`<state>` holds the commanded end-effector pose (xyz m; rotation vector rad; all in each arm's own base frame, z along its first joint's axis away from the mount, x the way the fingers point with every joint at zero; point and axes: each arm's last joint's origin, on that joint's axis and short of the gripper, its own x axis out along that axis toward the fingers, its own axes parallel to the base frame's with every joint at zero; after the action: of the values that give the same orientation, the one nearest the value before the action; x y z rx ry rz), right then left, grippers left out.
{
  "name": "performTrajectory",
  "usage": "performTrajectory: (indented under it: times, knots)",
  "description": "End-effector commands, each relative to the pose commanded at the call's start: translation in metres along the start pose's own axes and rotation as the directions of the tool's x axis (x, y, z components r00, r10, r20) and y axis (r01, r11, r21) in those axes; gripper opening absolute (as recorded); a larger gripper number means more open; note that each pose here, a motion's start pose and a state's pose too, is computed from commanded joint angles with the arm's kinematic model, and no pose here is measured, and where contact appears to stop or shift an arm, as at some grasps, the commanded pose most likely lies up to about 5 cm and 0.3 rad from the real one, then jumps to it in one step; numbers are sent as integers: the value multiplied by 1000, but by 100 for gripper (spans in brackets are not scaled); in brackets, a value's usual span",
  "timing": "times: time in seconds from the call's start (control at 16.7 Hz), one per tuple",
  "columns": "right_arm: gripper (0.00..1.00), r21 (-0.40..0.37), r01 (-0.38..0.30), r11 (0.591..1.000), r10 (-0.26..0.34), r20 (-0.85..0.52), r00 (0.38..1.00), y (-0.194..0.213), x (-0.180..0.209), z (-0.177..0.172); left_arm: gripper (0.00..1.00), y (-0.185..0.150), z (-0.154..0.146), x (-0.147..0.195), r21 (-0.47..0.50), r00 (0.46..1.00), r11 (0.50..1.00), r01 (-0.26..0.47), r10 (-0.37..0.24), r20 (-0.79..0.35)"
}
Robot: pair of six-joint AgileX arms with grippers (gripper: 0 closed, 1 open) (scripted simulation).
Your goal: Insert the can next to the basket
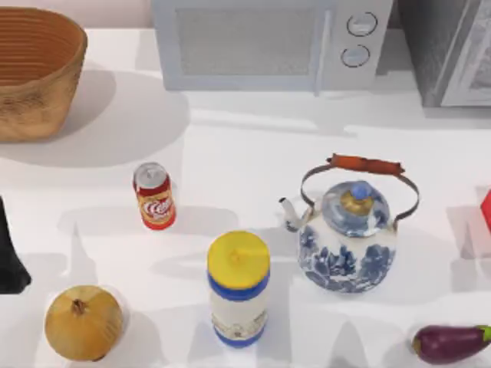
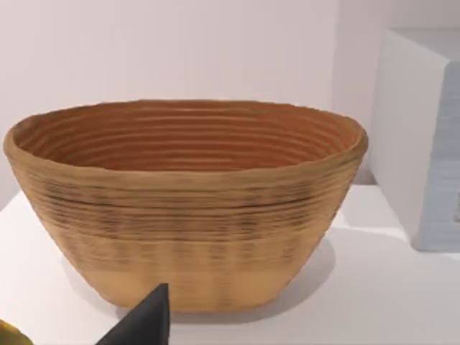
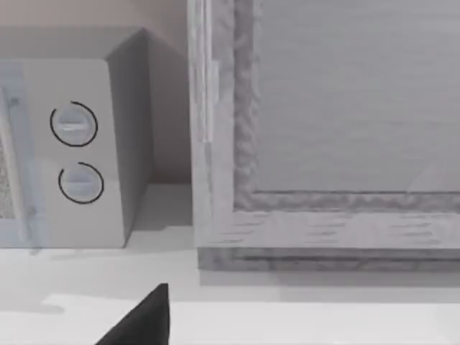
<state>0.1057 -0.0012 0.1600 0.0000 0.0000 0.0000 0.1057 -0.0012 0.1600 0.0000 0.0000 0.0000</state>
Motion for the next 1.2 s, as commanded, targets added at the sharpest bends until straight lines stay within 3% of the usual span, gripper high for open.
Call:
performTrajectory:
  times: [0.3, 0.48, 0.66, 0.84, 1.2]
  knots:
    - [100, 0, 0, 1000, 0, 0, 1000, 0, 0, 0, 100, -2, 10, 1, 14, 998, 1000, 18, -17, -52]
    - [100, 0, 0, 1000, 0, 0, 1000, 0, 0, 0, 100, -6, 35, 6, 46, 984, 997, 64, -55, -172]
    - [100, 0, 0, 1000, 0, 0, 1000, 0, 0, 0, 100, -13, 71, 23, 86, 933, 987, 137, -99, -347]
    - [100, 0, 0, 1000, 0, 0, 1000, 0, 0, 0, 100, -25, 101, 61, 120, 820, 964, 237, -133, -557]
    - [100, 0, 0, 1000, 0, 0, 1000, 0, 0, 0, 100, -71, 123, 155, 128, 489, 871, 473, -139, -861]
